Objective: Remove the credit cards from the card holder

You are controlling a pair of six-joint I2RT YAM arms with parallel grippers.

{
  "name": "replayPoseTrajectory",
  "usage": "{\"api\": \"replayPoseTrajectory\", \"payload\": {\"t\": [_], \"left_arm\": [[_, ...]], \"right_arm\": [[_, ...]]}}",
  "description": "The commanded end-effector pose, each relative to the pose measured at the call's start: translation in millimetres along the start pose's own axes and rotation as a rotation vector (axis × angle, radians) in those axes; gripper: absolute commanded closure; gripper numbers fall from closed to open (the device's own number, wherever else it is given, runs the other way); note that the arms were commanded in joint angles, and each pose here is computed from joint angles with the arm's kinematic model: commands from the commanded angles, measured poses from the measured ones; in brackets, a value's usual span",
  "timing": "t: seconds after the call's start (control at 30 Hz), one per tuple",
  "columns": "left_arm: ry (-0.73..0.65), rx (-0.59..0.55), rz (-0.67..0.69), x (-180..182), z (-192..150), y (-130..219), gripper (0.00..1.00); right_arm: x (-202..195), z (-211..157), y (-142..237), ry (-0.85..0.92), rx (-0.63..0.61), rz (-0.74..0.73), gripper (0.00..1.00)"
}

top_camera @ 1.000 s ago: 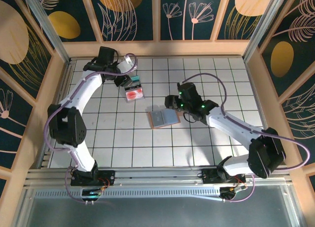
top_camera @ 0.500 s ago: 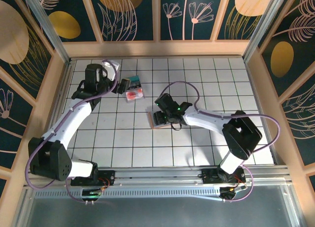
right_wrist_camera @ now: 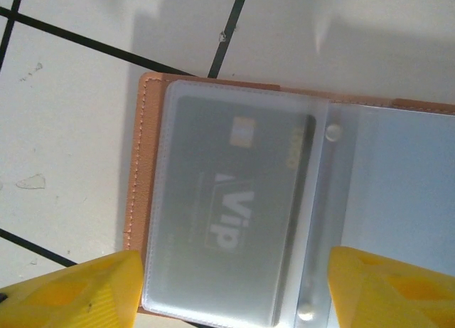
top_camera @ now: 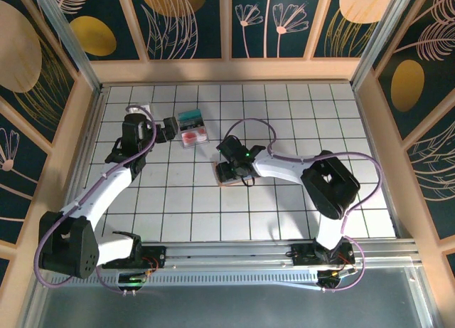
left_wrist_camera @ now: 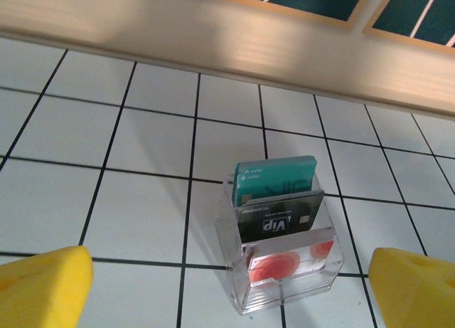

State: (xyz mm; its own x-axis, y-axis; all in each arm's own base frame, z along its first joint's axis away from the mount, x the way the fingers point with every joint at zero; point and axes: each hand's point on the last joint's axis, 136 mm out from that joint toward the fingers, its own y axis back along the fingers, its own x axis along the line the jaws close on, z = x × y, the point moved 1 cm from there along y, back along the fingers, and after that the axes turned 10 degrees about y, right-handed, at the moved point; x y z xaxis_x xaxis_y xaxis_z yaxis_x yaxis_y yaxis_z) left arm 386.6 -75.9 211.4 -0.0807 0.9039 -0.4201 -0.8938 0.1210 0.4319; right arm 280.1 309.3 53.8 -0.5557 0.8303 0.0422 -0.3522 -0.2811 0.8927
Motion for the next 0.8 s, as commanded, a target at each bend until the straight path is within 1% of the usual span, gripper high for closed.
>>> {"api": "replayPoseTrajectory", "payload": {"t": [0.0,0.17,0.37,0.53,0.67,0.77], "left_arm": [[0.083,-0.063,-0.009,0,12,5,0.01],[0.088,-0.051,-0.012,0,8,2,0.01],[0.091,-0.039,-0.013,1,5,-1,0.01],[0.09,-0.034,-0.024,-2,4,-1,0.01],[0.088,-0.038,-0.034,-4,6,0,0.01],[0.083,-0.042,-0.051,-7,8,2,0.01]], "right_arm": [[2,8,-3,0.022,-0.013,-0.009,0.28],[7,1,-12,0.022,0.01,0.019,0.27],[5,-10,-20,0.02,0.043,0.013,0.27],[2,-18,-26,0.011,0.073,0.004,0.34],[2,-20,-26,0.001,0.08,0.013,0.45],[5,-15,-21,-0.011,0.063,0.047,0.51]]}}
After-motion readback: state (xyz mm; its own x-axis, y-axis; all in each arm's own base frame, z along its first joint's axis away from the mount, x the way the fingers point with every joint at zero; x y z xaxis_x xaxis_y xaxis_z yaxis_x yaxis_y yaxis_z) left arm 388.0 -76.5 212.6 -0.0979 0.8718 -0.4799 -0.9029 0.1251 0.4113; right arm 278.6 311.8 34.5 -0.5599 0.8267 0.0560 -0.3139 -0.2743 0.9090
